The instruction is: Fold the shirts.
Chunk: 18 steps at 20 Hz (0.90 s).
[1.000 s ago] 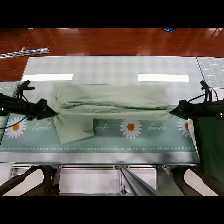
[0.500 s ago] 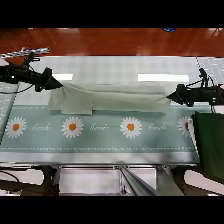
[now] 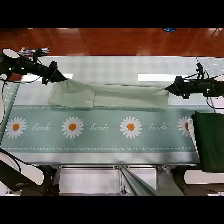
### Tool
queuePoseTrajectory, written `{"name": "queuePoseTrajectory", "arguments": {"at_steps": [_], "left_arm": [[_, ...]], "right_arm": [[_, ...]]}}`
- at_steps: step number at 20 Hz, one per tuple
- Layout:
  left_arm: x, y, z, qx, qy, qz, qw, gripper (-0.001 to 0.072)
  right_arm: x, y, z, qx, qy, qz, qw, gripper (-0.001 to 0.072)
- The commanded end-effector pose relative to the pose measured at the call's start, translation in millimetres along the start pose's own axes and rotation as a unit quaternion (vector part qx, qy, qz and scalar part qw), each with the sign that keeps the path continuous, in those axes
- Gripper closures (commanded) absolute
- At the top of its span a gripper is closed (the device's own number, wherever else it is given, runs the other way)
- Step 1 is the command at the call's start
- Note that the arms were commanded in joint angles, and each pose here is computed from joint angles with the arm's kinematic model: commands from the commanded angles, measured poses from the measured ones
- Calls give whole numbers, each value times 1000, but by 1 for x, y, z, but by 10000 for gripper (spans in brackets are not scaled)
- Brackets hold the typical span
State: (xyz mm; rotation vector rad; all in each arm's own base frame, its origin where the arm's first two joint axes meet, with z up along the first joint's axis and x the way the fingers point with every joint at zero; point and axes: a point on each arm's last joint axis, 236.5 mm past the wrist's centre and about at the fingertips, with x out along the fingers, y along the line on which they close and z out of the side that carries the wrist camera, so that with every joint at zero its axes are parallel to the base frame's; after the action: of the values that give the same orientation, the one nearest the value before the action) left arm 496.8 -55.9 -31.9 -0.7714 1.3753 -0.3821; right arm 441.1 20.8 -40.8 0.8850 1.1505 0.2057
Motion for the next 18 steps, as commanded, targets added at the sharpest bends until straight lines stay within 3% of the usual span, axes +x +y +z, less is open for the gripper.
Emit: {"name": "queuePoseTrajectory", "arguments": {"at_steps": [1,3,4,5,9,12,14,18], "left_arm": [[13,10,9,-5,-2,2,1000,689],[14,10,7,-5,3,1,1000,670],[14,7,2,-10,14,-3,1000,485],[12,7,-6,-15,30,-5,999,196],[-33,13,-34,-40,89,-6,995,200],[-103,12,-31,-16,28,23,999,202],[-151,-3,-15,21,-77,62,995,202],[-196,-61,-27,128,-246,104,955,201]], "right_arm": [[13,1,13,23,-13,26,999,688],[16,-2,17,30,-20,25,999,665],[15,-3,19,30,-25,22,999,503],[15,-2,19,31,-25,24,999,294],[-18,16,12,39,29,64,997,304],[-89,30,25,12,14,76,997,304],[-139,18,40,-14,-58,25,998,304],[-193,-15,35,-53,-170,-103,979,300]]}}
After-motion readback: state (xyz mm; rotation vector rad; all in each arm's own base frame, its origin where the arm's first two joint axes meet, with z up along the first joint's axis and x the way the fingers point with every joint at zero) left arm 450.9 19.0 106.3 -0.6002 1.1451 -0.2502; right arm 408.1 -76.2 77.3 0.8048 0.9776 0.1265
